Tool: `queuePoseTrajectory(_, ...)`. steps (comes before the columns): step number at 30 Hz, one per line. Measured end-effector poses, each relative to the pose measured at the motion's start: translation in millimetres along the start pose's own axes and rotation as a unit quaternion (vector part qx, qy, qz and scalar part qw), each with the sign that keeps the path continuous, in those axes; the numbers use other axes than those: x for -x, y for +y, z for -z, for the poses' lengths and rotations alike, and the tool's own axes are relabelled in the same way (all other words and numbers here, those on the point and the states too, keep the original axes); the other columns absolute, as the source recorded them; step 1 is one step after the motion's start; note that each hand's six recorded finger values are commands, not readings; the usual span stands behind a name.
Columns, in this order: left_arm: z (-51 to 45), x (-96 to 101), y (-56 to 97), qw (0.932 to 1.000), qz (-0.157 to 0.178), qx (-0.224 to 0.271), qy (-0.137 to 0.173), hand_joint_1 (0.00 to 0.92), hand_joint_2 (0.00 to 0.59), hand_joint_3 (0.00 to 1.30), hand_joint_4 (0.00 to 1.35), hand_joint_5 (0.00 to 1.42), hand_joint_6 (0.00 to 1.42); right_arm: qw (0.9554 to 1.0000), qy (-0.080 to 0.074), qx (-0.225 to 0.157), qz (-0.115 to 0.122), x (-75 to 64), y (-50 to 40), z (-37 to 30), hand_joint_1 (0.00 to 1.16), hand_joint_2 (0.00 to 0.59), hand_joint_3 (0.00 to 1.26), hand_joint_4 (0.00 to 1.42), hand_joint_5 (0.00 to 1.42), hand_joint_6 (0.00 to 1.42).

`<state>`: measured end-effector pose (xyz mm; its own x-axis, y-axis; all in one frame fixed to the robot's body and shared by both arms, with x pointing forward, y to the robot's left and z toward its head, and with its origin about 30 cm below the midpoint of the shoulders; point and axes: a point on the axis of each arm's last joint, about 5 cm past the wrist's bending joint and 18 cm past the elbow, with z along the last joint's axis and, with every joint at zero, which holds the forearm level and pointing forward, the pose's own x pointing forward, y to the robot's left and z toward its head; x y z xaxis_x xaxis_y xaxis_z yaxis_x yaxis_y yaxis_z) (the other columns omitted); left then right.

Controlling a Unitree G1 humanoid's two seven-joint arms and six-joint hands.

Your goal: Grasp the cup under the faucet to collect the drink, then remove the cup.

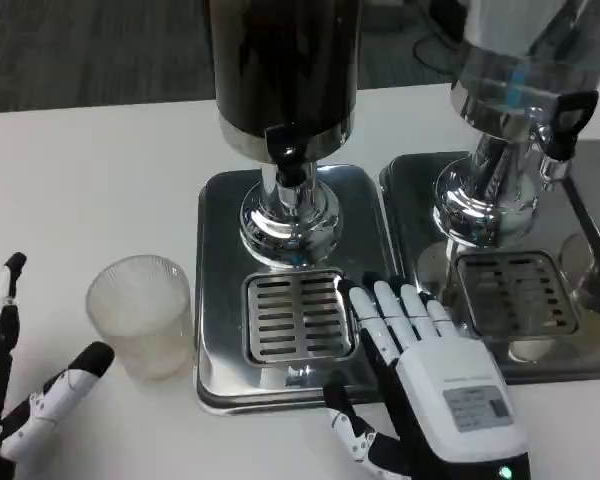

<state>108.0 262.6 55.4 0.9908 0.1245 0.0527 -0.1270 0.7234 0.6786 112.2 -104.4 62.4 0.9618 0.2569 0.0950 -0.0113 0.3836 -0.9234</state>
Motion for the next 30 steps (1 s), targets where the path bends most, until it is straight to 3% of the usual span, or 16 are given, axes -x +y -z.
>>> queuePoseTrajectory(3, 2.7, -2.9, -6.4, 0.9997, 0.021, -0.014, -0.003, 0.079, 0.0, 0.0, 0.0, 0.0, 0.0, 0.9999, 0.006, -0.007, -0.005, 0.3, 1.6, 1.2, 0.45, 0.433, 0.05, 0.0, 0.0, 0.05)
queuePoseTrajectory(9, 8.5, -13.5, -15.9, 0.9987, 0.043, -0.026, -0.01, 0.106, 0.0, 0.0, 0.0, 0.0, 0.0, 0.9999, 0.006, -0.013, -0.009, -0.2, 4.7, -1.2, 0.45, 0.433, 0.06, 0.0, 0.0, 0.08)
queuePoseTrajectory(14, 15.3, -20.6, -22.8, 0.9989, 0.042, -0.021, -0.008, 0.127, 0.0, 0.0, 0.0, 0.0, 0.0, 0.9998, 0.008, -0.015, -0.007, -0.3, 4.6, -1.2, 0.45, 0.433, 0.06, 0.0, 0.0, 0.1)
queuePoseTrajectory(23, 14.5, -34.4, -33.7, 0.998, 0.042, -0.031, -0.036, 0.172, 0.009, 0.0, 0.0, 0.01, 0.0, 0.9997, 0.009, -0.021, -0.007, -0.3, 5.3, -3.1, 0.45, 0.442, 0.09, 0.01, 0.0, 0.13)
queuePoseTrajectory(30, 15.1, -40.7, -41.2, 0.9977, 0.034, -0.042, -0.042, 0.245, 0.028, 0.0, 0.0, 0.11, 0.04, 0.9996, 0.012, -0.024, -0.012, 2.6, 6.9, -4.5, 0.46, 0.447, 0.1, 0.03, 0.03, 0.15)
